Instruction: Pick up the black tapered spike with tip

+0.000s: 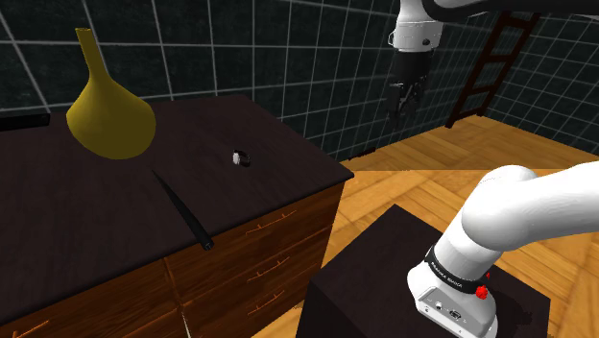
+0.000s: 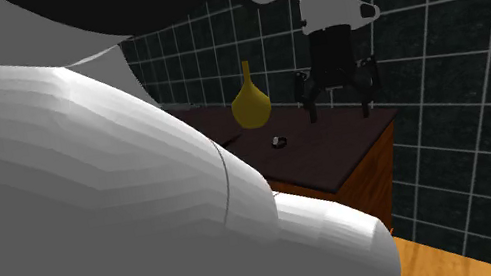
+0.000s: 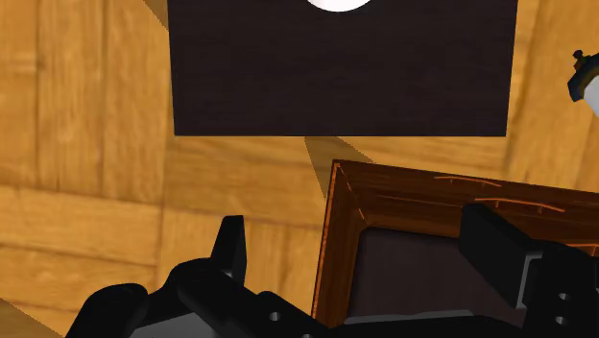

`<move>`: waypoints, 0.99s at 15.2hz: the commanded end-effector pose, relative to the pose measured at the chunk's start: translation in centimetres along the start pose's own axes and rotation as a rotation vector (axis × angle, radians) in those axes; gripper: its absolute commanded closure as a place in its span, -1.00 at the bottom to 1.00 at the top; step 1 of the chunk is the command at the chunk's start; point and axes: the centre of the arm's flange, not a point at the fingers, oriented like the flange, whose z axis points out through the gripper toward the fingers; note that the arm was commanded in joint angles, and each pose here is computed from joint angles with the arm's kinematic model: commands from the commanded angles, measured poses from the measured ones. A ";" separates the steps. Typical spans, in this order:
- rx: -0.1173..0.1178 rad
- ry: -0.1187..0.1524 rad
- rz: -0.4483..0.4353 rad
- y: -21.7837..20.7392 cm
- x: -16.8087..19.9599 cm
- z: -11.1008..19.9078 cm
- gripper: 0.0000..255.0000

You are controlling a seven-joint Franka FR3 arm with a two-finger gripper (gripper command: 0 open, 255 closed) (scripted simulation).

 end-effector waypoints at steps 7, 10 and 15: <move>-0.008 0.005 0.006 -7.3 3.1 0.6 -1.00; -0.011 0.008 0.009 -11.0 4.7 0.8 -1.00; -0.018 0.012 0.014 -17.1 7.4 1.4 -1.00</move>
